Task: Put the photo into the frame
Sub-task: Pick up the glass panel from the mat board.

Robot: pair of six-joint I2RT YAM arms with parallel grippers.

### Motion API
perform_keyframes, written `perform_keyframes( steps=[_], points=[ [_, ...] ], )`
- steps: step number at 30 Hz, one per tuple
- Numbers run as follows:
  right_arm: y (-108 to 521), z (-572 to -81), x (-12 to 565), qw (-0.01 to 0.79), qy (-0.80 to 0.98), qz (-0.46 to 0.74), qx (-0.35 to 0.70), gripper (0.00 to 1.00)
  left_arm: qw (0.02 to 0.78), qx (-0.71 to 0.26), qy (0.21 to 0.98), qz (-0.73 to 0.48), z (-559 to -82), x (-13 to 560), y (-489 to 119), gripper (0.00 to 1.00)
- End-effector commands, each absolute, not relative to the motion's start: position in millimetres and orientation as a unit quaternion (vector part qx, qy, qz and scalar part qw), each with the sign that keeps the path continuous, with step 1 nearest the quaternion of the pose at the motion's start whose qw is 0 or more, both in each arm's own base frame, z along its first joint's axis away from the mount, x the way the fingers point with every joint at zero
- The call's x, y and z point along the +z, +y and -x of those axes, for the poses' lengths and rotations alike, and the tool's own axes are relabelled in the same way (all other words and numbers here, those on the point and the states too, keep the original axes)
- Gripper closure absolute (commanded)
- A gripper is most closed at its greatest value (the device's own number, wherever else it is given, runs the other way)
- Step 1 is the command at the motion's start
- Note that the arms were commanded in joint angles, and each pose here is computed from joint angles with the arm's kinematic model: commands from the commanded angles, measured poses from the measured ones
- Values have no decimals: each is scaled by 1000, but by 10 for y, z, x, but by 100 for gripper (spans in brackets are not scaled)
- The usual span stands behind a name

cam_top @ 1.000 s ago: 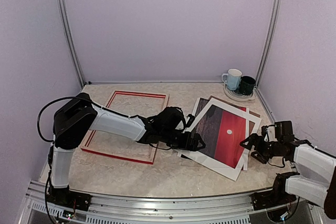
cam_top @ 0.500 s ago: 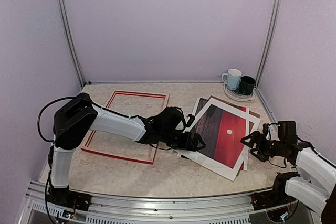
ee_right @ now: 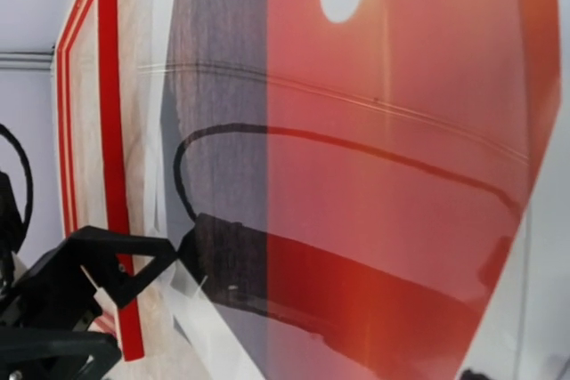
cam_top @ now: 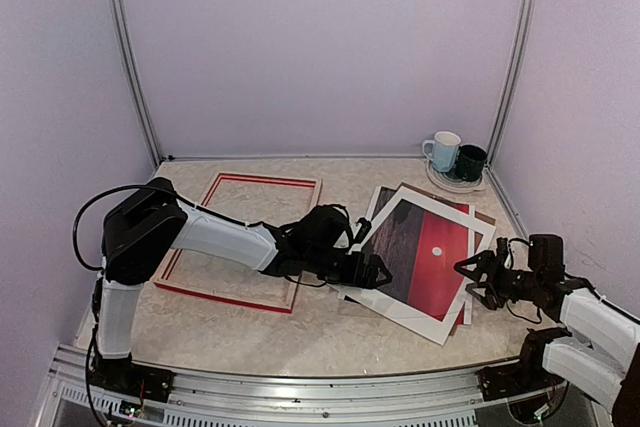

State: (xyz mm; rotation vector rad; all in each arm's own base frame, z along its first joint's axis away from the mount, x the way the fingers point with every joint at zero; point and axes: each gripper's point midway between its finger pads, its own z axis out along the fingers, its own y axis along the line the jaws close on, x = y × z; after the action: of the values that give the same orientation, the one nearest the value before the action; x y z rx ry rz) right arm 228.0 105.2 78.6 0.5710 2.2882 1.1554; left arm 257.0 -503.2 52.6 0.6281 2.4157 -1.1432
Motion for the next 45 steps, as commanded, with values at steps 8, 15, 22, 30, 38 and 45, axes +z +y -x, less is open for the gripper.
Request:
perform_keyframes(
  steps=[8,15,22,30,38,45],
  points=[
    [1119,-2345,776,251,828,-207,457,29,161,-395,874,-232,-2405,249,-4964,1],
    [1165,-2365,730,238,842,-172,453,32,160,-392,875,-235,-2389,231,-4945,1],
    [1182,-2455,709,227,853,-144,447,33,157,-389,876,-237,-2372,212,-4918,1],
    [1190,-2592,776,219,856,-125,451,36,156,-386,877,-240,-2361,214,-4904,1],
    [1204,-2612,743,189,865,-105,453,49,155,-382,878,-245,-2348,214,-4879,1],
    [1249,-2569,810,189,859,-88,467,61,168,-380,876,-246,-2412,344,-4868,1]
  ],
)
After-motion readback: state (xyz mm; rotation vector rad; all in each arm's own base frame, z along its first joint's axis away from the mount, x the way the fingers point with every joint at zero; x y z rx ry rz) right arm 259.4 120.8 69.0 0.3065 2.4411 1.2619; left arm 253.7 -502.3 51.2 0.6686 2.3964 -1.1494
